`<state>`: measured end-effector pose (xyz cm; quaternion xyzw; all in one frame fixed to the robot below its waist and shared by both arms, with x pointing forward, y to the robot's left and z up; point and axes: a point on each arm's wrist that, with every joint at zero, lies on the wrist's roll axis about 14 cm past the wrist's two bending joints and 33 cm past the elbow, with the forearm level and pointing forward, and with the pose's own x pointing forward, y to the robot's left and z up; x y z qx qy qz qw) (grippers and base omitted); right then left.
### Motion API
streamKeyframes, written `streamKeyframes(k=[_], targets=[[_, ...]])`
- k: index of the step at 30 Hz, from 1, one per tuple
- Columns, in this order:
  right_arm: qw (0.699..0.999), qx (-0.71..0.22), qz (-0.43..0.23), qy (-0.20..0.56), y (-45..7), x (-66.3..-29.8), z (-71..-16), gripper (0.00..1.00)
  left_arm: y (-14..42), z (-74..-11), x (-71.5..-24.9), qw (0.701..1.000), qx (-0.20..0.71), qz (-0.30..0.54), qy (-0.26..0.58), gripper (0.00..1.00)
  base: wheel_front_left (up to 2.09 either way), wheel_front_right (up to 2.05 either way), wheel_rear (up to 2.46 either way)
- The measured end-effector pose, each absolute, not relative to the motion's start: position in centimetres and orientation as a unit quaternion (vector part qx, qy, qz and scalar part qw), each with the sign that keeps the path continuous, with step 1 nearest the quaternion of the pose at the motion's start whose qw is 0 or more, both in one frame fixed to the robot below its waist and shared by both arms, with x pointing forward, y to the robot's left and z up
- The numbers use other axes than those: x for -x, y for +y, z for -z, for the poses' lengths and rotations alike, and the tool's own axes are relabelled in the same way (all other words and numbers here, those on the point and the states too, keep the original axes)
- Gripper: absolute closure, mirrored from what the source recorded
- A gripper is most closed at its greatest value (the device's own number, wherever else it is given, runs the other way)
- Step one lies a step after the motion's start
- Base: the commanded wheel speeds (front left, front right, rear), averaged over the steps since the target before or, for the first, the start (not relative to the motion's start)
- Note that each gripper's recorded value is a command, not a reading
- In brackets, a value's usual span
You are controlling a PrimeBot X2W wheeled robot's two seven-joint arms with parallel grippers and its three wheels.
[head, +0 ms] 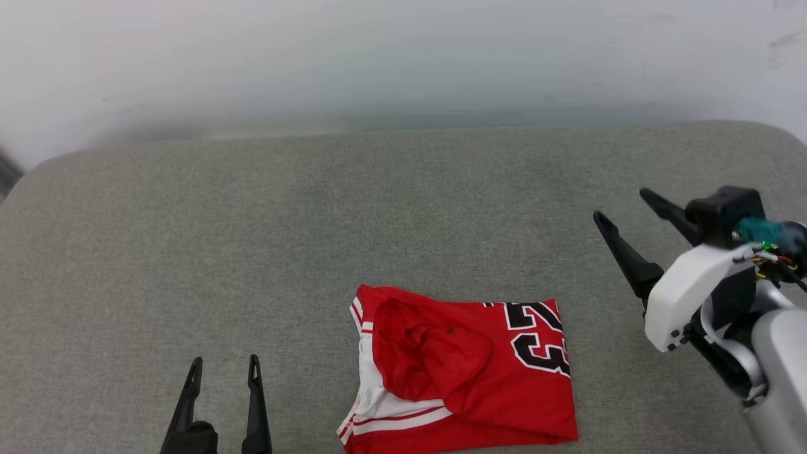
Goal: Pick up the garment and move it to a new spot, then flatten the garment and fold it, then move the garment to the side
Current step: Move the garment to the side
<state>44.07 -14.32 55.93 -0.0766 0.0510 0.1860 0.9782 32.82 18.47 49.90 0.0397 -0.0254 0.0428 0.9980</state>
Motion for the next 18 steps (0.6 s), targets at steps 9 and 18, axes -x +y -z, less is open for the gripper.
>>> streamKeyframes(k=[9, 18], targets=[[0.890, -0.077, -0.235, 0.383, -14.7, -41.2, -46.2, 0.00, 18.8, -49.3, -34.1, 0.998, -0.036, -0.048, -0.017, 0.00, 0.00, 0.00, 0.00], [0.809, -0.147, -0.277, 0.496, -11.1, -37.8, -40.2, 0.00, 19.5, -48.5, -35.5, 0.998, -0.036, -0.057, -0.004, 0.00, 0.00, 0.00, 0.00]])
